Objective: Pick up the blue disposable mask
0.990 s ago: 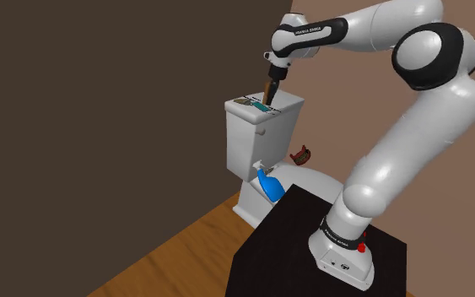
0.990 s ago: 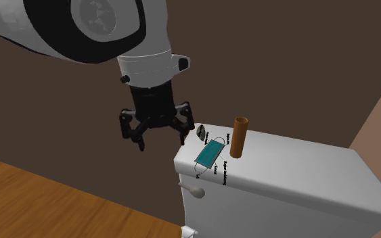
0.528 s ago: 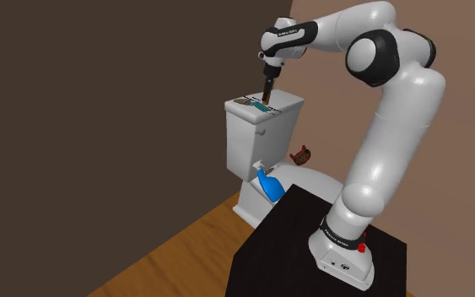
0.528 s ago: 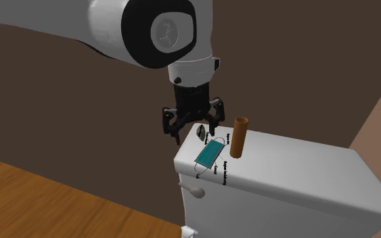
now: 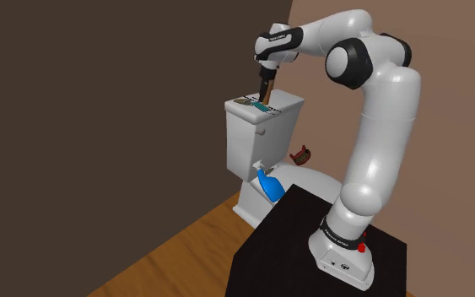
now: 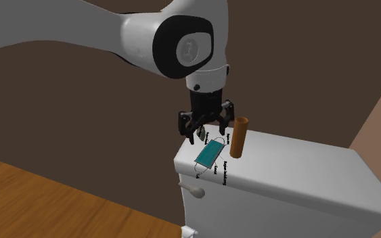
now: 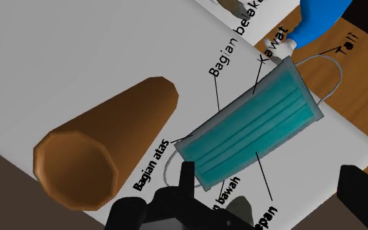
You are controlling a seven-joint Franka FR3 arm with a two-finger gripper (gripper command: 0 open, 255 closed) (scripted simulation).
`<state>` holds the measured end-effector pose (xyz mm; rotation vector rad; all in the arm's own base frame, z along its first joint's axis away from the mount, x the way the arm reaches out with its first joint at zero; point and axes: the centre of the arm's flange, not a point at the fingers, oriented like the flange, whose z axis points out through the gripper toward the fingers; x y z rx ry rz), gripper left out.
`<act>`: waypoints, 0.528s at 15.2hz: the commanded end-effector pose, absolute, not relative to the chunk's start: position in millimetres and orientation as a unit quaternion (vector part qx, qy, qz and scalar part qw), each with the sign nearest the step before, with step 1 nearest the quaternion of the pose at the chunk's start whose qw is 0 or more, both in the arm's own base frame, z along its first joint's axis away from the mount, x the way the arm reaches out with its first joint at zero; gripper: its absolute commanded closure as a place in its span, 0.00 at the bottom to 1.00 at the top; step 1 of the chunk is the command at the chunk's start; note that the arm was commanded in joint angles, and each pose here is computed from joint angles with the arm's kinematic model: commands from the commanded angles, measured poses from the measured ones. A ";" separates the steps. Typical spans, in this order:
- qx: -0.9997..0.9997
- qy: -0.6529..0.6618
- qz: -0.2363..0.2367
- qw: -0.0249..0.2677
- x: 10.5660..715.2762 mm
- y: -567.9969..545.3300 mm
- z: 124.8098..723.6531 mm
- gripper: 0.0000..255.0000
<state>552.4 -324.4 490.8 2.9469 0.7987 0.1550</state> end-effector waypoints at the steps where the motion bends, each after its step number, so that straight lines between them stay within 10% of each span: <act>1: 0.963 0.261 0.051 0.042 552.2 -324.7 479.5 0.00; 4: 0.963 0.261 0.051 0.042 552.2 -324.7 471.2 0.00; 5: 0.963 0.261 0.051 0.042 552.1 -324.8 471.1 1.00; 8: 0.963 0.261 0.051 0.042 552.1 -324.6 471.1 1.00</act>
